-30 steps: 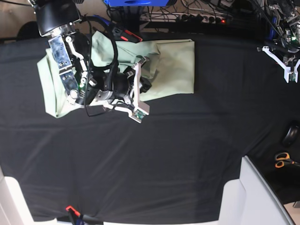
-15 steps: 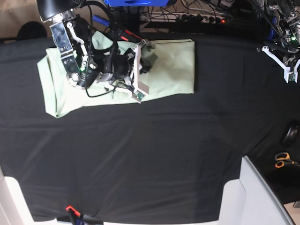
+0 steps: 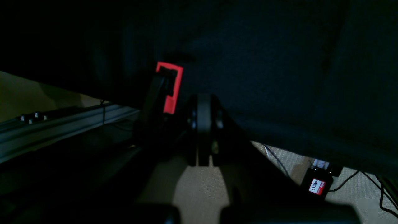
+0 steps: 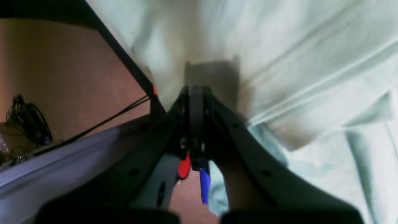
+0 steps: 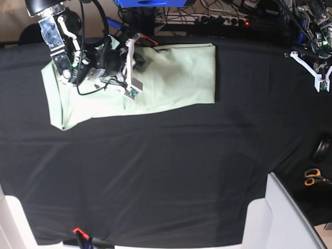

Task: Fold the T-shirt properly
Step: 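Press and smooth the folded stack with the right gripper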

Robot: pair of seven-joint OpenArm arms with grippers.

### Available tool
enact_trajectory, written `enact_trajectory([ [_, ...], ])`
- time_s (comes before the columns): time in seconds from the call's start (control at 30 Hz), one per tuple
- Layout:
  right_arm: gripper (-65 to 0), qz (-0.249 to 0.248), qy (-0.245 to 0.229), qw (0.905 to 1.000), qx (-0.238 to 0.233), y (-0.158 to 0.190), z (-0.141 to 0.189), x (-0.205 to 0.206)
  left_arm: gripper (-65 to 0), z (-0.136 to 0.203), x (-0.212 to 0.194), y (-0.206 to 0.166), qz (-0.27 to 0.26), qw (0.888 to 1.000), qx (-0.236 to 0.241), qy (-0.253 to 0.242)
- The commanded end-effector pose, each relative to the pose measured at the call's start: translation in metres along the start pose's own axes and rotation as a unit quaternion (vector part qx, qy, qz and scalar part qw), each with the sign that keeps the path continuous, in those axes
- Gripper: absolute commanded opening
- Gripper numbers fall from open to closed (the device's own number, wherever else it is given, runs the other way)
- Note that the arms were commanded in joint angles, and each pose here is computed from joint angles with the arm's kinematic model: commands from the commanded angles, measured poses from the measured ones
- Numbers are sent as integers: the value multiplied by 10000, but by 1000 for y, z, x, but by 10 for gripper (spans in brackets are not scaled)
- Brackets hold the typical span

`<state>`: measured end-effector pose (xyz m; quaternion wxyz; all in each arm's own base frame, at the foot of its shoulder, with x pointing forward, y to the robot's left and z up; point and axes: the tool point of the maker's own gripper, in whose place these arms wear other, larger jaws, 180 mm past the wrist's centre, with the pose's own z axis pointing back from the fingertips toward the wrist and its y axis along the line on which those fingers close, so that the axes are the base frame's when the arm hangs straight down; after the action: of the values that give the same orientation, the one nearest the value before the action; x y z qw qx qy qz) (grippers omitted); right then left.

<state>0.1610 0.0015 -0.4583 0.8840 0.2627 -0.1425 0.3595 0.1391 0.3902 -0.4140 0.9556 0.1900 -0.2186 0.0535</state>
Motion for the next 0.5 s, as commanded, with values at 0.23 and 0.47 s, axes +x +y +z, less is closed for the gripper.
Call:
enact_trajectory([
  [0.23, -649, 458, -582, 9967, -336, -30, 23, 68, -650, 4, 7, 10, -53, 9998, 118, -126],
  [0.47, -649, 105, -391, 9985, -373, -65, 6, 65, -650, 4, 6, 11, -40, 9998, 135, -119],
])
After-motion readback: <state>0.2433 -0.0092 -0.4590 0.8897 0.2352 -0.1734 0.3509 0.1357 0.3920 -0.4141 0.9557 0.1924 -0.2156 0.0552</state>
